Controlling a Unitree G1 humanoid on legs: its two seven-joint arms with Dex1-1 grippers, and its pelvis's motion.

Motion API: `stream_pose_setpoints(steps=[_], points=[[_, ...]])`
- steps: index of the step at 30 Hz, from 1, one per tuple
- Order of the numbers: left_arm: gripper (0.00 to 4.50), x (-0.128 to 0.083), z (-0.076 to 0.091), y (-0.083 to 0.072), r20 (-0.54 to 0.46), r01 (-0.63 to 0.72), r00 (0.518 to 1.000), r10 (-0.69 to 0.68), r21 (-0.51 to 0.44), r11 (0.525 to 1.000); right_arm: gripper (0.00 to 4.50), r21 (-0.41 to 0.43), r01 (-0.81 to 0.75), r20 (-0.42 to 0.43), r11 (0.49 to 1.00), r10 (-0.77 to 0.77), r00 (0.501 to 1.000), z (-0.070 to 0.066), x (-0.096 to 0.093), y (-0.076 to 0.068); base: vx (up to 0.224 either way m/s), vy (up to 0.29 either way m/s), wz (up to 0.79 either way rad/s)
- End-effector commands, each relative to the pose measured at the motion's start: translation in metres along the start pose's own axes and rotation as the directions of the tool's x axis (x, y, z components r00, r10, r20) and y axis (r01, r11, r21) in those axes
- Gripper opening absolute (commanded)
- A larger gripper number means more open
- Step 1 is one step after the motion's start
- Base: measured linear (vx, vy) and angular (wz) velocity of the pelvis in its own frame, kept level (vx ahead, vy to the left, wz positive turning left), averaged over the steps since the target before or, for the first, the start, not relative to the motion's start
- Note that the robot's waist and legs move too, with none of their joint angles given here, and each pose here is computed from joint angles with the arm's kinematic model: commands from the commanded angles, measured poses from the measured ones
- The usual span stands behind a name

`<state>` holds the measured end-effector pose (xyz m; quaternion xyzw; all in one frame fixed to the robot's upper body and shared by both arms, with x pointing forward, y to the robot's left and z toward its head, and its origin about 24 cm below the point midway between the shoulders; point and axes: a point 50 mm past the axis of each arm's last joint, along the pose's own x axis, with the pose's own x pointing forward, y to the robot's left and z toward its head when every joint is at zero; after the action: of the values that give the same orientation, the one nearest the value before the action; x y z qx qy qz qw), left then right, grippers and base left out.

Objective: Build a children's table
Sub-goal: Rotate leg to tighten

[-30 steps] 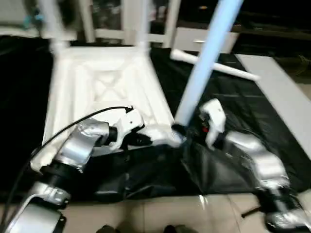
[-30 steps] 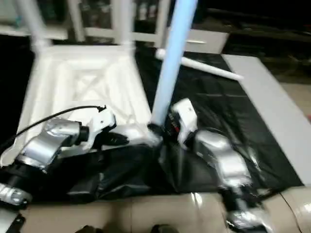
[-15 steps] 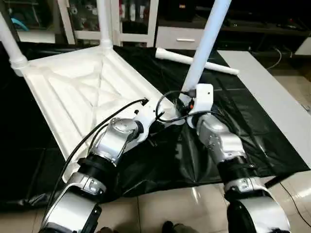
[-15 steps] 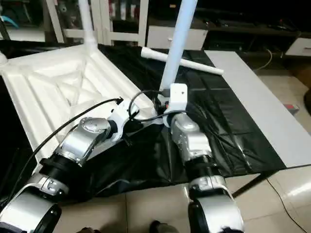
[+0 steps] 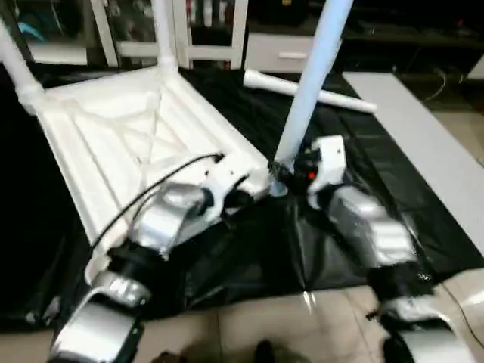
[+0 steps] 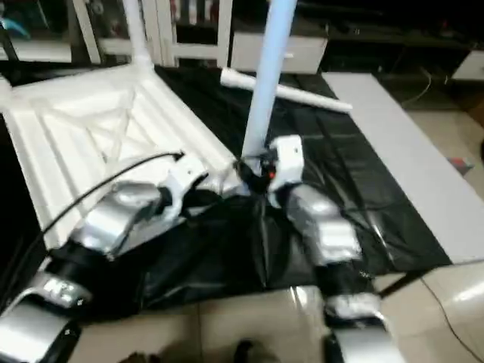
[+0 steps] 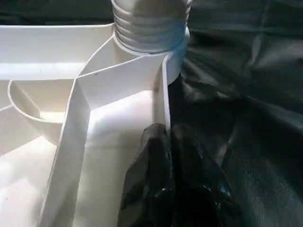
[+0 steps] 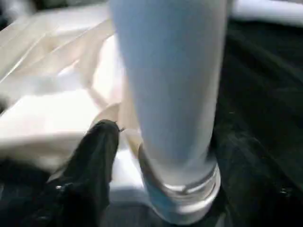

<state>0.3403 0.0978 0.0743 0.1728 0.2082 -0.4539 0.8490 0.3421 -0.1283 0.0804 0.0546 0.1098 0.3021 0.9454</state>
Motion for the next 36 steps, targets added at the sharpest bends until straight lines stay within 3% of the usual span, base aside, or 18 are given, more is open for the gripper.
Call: stream_pose_setpoints(steps=[1,7,10,11,12,26,36], points=[[0.00,0.002,-0.013,-0.011,-0.039,0.101,0.994,-0.100,0.006,0.995,3.53,-0.031,-0.131,-0.025,0.991,0.130,0.991,0.003,-0.003,0.011,0.000,0.000,0.00],[0.00,-0.011,-0.021,-0.018,-0.066,0.251,0.966,-0.248,0.041,0.967,4.11,-0.125,-0.242,-0.114,0.962,0.228,0.967,0.003,-0.030,0.005,0.058,-0.026,0.11],[0.00,-0.024,-0.026,-0.025,-0.085,0.394,0.918,-0.387,0.083,0.915,4.30,-0.158,-0.312,-0.183,0.937,0.283,0.941,0.003,-0.046,0.003,0.079,-0.030,0.13],[0.00,-0.037,-0.031,-0.031,-0.124,0.507,0.860,-0.496,0.094,0.857,4.30,-0.162,-0.370,-0.231,0.915,0.329,0.916,0.001,-0.056,0.004,0.082,-0.025,0.03],[0.00,-0.043,-0.034,-0.032,-0.151,0.549,0.832,-0.533,0.092,0.831,4.30,-0.157,-0.401,-0.255,0.903,0.355,0.899,0.000,-0.061,0.004,0.082,-0.025,0.03],[0.00,-0.045,-0.032,-0.021,-0.156,0.498,0.864,-0.479,0.116,0.859,4.30,-0.155,-0.526,-0.362,0.836,0.447,0.818,-0.015,-0.069,0.018,0.005,-0.002,0.00],[0.00,-0.046,-0.033,-0.020,-0.160,0.498,0.864,-0.478,0.119,0.859,4.14,-0.166,-0.515,-0.339,0.841,0.441,0.831,-0.016,-0.067,0.017,0.000,0.000,0.00]])
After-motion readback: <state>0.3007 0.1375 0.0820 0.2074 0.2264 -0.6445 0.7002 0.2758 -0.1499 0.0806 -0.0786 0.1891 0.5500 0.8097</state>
